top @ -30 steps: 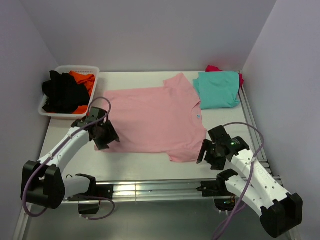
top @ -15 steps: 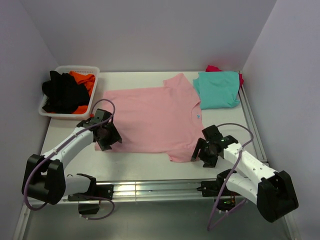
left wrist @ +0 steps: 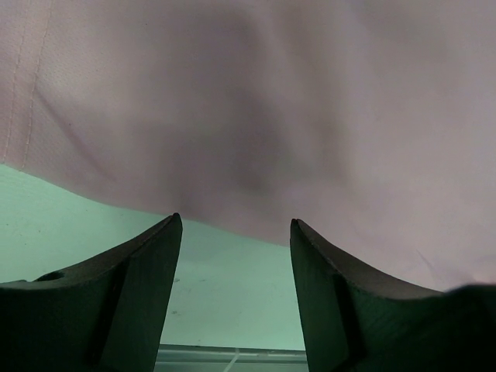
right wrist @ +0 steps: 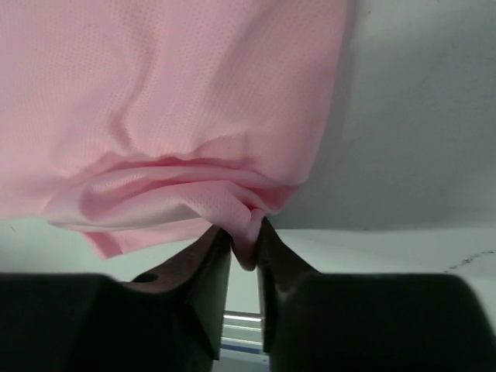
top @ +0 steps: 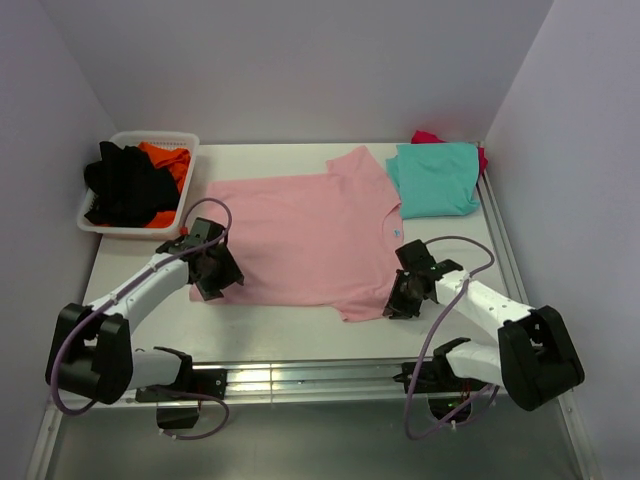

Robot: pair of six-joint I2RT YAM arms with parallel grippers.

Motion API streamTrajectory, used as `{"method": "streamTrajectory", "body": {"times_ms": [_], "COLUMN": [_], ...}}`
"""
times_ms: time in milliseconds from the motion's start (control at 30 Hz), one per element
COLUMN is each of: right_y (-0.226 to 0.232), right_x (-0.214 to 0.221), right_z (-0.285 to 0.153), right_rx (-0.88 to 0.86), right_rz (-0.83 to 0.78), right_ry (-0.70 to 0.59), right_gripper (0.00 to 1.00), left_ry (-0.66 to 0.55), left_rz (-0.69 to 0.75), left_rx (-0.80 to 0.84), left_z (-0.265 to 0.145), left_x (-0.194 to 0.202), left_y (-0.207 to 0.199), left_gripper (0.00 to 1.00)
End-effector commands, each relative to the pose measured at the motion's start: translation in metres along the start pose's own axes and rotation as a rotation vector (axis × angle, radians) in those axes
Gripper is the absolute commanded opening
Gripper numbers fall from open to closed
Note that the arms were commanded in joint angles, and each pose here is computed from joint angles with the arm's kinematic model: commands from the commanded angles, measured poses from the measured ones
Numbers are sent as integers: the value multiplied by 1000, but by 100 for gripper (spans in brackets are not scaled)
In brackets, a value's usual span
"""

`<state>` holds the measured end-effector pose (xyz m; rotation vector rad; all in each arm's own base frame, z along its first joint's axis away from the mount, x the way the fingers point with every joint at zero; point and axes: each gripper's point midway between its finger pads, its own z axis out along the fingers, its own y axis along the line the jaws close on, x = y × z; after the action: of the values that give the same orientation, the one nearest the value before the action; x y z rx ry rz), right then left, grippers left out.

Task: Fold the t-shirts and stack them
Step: Flatten the tshirt out

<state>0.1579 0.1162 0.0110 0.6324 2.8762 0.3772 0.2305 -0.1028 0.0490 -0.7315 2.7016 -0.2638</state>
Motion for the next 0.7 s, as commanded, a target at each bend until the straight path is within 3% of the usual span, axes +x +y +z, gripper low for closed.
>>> {"method": "streamTrajectory", "body": {"times_ms": [0, 133, 300, 333, 433, 667], "right_y": [8, 9, 12, 9, 18, 34], "right_x": [-13, -13, -16, -13, -15, -29], "right_z": [3, -1, -19, -23, -47, -87], "right_rx": [-7, -2, -3, 12, -11, -31], "right_rz": [-13, -14, -39, -43, -66, -124], "right_ry": [-40, -37, -48, -31, -36, -75], "right_gripper": [24, 7, 0, 0, 0, 0], "left_ry": [-18, 15, 41, 43, 62, 56], "left_rz": [-6, -21, -63, -69, -82, -182], "left_rx": [-10, -101, -226, -226, -212, -204], "left_z": [2, 4, -21, -27, -47, -42], "left_x": [-7, -2, -3, -3, 2, 10], "left_y": [-3, 11, 25, 24, 23, 39], "left_gripper": [64, 65, 69, 84, 99, 93]}}
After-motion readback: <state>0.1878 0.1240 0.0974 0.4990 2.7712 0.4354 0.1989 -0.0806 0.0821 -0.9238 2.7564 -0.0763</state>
